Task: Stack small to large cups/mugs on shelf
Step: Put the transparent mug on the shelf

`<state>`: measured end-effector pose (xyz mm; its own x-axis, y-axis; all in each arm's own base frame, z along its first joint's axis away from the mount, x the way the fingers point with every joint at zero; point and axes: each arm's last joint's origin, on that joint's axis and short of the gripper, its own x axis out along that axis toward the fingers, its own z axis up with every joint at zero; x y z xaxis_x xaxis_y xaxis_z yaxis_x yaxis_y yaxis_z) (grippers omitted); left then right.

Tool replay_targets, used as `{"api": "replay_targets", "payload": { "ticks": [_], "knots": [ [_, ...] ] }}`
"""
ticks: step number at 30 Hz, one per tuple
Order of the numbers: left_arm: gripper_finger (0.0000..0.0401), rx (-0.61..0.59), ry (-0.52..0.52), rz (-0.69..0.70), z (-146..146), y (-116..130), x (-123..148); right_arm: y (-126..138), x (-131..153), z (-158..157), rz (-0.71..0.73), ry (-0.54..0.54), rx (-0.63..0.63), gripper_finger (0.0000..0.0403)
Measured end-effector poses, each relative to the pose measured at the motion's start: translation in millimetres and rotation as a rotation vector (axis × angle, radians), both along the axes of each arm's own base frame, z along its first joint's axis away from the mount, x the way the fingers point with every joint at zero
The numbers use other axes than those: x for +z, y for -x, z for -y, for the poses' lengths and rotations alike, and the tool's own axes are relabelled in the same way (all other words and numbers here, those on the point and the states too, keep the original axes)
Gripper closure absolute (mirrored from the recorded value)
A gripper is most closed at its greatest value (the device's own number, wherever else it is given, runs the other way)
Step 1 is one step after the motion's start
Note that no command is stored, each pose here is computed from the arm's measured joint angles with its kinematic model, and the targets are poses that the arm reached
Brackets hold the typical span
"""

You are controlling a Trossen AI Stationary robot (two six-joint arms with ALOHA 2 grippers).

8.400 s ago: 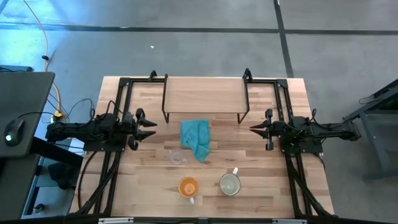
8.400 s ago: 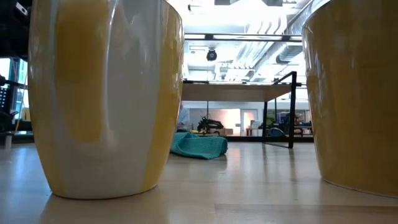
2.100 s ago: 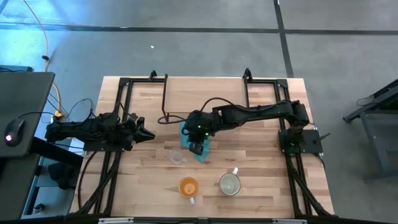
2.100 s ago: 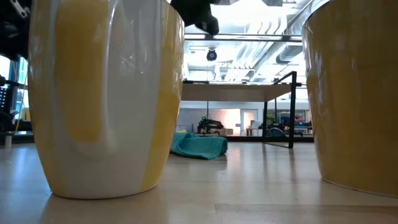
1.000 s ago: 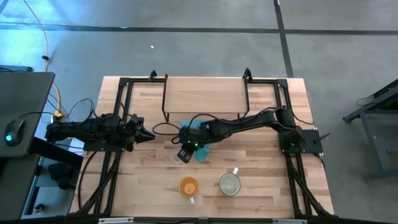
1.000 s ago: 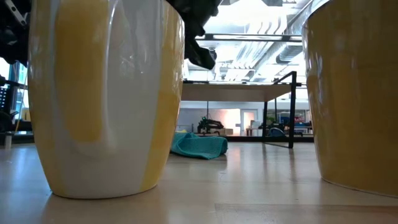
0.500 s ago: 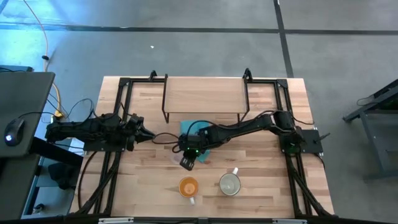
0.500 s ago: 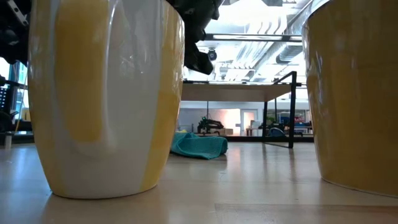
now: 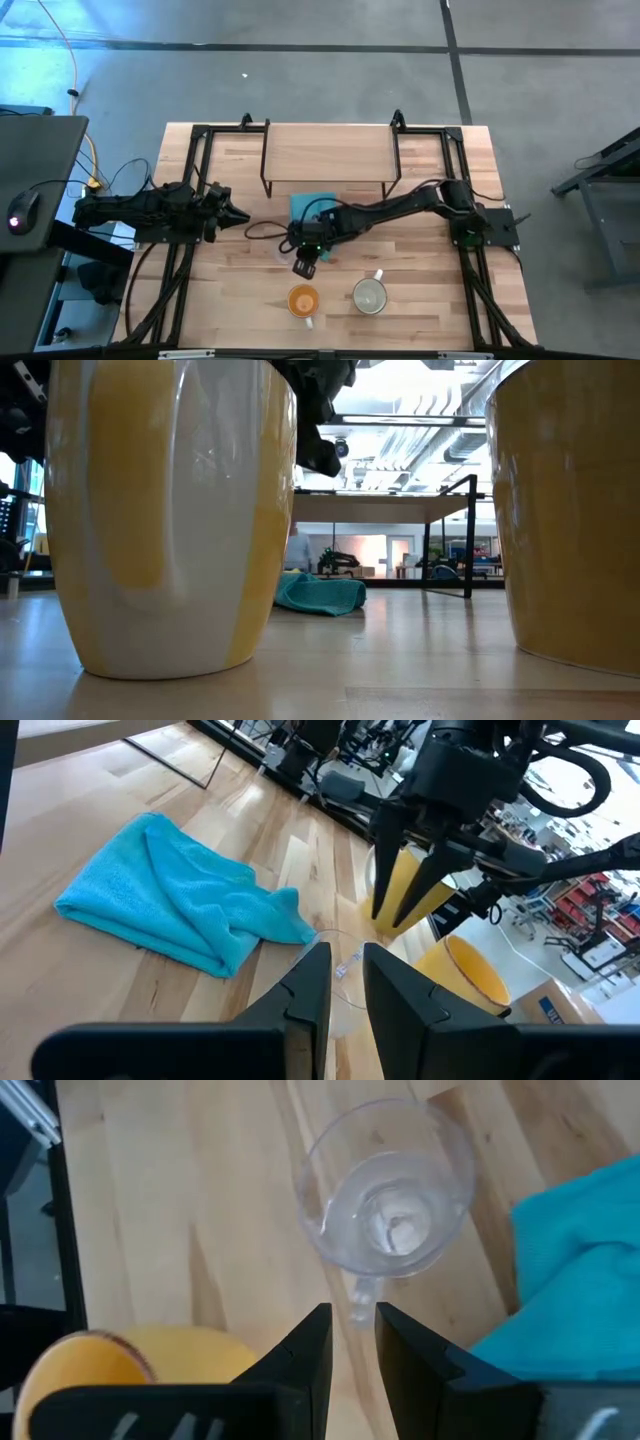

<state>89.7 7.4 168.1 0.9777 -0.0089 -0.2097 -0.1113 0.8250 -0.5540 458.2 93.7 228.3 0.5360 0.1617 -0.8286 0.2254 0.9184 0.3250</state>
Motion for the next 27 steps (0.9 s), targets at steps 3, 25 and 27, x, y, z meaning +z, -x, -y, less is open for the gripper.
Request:
{"api": "replay_targets", "payload": {
  "ticks": [3, 25, 27],
  "knots": [
    [0.0348, 0.0, 0.002, 0.0, 0, 0, 0, 0, 0, -1, -0.001, 0.0, 0.001, 0.0329],
    [0.0348, 0.009, 0.004, 0.001, 0, 0, 0, -4, -13, 0, -0.028, -0.021, -0.028, 0.0292],
    [0.0348, 0.008, 0.004, 0.001, 0, 0, 0, -5, -16, 1, -0.04, -0.015, -0.031, 0.0292]
  ]
}}
